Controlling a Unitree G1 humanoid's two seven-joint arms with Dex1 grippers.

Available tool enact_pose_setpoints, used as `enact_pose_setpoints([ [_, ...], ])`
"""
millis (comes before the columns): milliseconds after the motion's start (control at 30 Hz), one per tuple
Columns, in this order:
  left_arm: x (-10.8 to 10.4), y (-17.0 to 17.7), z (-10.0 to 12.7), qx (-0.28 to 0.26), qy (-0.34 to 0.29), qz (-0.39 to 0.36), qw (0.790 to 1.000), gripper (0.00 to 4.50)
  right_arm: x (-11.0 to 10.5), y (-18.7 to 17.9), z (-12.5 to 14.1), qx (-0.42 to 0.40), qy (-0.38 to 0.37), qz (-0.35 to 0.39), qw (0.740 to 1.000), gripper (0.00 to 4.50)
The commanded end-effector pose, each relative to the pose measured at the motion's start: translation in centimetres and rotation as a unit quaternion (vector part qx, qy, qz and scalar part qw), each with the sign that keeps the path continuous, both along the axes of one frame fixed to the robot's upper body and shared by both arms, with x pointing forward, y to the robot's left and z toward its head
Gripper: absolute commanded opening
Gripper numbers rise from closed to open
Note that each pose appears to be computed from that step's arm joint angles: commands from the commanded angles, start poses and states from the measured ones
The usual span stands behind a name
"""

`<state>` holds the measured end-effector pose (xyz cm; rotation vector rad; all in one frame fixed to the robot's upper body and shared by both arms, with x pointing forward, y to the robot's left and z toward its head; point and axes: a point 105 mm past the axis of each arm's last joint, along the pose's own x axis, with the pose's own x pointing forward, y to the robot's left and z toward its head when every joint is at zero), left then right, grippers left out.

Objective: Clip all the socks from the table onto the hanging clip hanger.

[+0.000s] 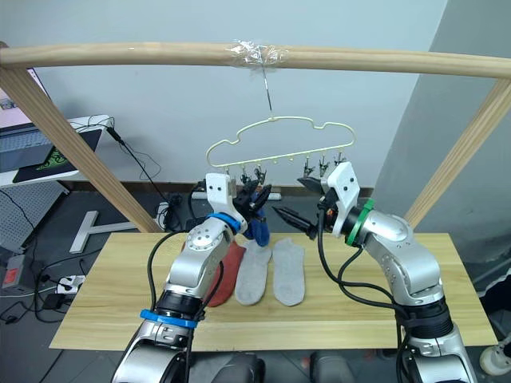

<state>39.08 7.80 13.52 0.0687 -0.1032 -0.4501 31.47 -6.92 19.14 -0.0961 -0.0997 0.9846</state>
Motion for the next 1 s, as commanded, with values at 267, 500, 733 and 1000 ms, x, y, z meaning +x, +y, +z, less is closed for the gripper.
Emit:
enact_pose_setpoints([
  [267, 0.1, 0.5, 0.6, -0.010, -0.012, 0.016, 1.000, 1.56, -0.4, -0.3, 1.1, 0.012, -0.030, 0.001, 0.999, 4.50],
  [500, 0.3, 0.6, 0.5, -0.010, -0.012, 0.022, 1.000, 1.56, -0.4, -0.1, 1.3, 0.012, -0.034, 0.005, 0.999, 4.50],
  [733, 1.3, -0.2, 1.9, -0.016, -0.031, 0.020, 0.999, 1.56, -0.5, -0.1, 1.3, 0.011, -0.035, 0.006, 0.999, 4.50],
  [1000, 1.6, -0.5, 3.1, -0.021, -0.052, 0.017, 0.998, 1.56, -0.6, 0.0, 1.5, 0.011, -0.036, 0.002, 0.999, 4.50],
])
